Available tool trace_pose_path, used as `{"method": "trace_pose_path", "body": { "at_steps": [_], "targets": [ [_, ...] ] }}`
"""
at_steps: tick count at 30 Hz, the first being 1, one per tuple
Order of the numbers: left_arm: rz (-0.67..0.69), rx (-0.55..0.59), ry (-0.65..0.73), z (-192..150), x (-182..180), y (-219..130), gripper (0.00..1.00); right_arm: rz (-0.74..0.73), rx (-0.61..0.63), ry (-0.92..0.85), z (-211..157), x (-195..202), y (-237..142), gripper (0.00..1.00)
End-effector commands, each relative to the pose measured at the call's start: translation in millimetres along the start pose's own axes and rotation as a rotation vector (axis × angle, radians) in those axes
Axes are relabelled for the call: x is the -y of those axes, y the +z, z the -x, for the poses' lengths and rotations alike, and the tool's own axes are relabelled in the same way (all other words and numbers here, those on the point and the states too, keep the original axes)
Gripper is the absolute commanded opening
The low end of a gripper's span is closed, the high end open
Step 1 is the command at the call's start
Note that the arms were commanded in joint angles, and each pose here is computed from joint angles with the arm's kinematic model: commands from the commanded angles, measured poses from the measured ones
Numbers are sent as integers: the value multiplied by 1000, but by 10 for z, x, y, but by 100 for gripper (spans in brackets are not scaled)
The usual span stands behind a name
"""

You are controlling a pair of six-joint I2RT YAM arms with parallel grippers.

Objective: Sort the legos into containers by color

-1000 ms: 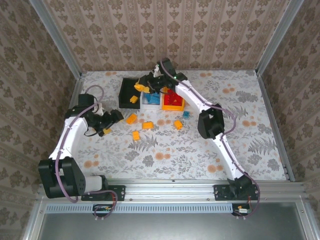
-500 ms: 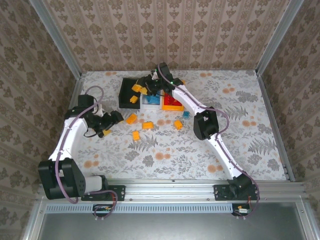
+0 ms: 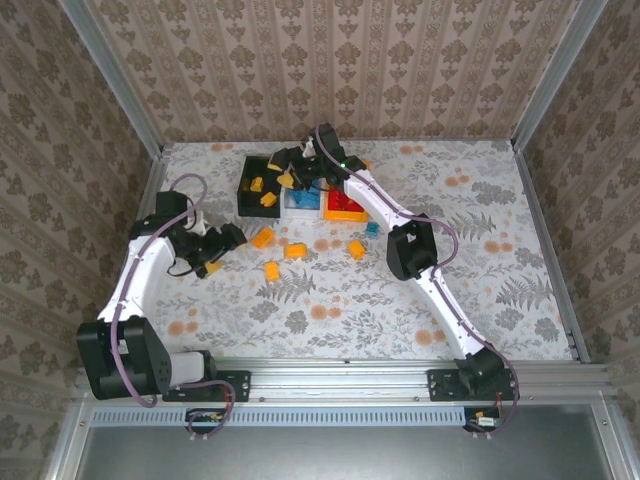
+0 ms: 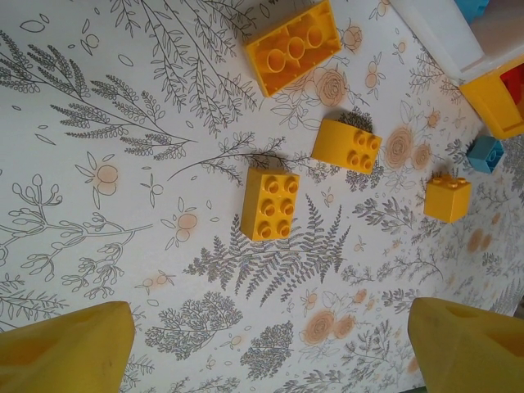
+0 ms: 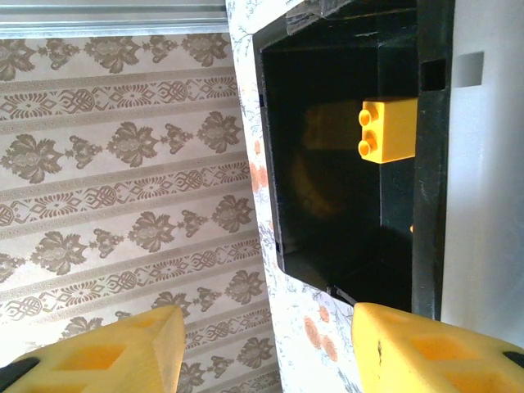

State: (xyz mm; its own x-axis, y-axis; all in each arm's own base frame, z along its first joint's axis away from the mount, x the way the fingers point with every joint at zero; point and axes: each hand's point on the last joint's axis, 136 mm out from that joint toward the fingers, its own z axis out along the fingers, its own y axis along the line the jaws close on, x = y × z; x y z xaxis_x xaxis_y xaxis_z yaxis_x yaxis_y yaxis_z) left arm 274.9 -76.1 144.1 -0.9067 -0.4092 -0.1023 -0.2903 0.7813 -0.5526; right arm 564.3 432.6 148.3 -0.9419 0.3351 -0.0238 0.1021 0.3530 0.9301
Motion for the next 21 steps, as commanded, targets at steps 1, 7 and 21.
{"method": "trace_pose_path", "body": {
  "at_steps": [1, 7, 21],
  "targets": [
    [-7, 5, 14, 9, 19, -42, 88, 39, 4, -21, 2, -253, -106, 57],
    [-26, 21, 13, 77, 66, -42, 89, 14, -51, -132, -136, -505, -434, 58],
    [-64, 62, 72, 339, 417, 102, 90, -348, -132, -400, -677, -238, -1785, 60]
  ]
}}
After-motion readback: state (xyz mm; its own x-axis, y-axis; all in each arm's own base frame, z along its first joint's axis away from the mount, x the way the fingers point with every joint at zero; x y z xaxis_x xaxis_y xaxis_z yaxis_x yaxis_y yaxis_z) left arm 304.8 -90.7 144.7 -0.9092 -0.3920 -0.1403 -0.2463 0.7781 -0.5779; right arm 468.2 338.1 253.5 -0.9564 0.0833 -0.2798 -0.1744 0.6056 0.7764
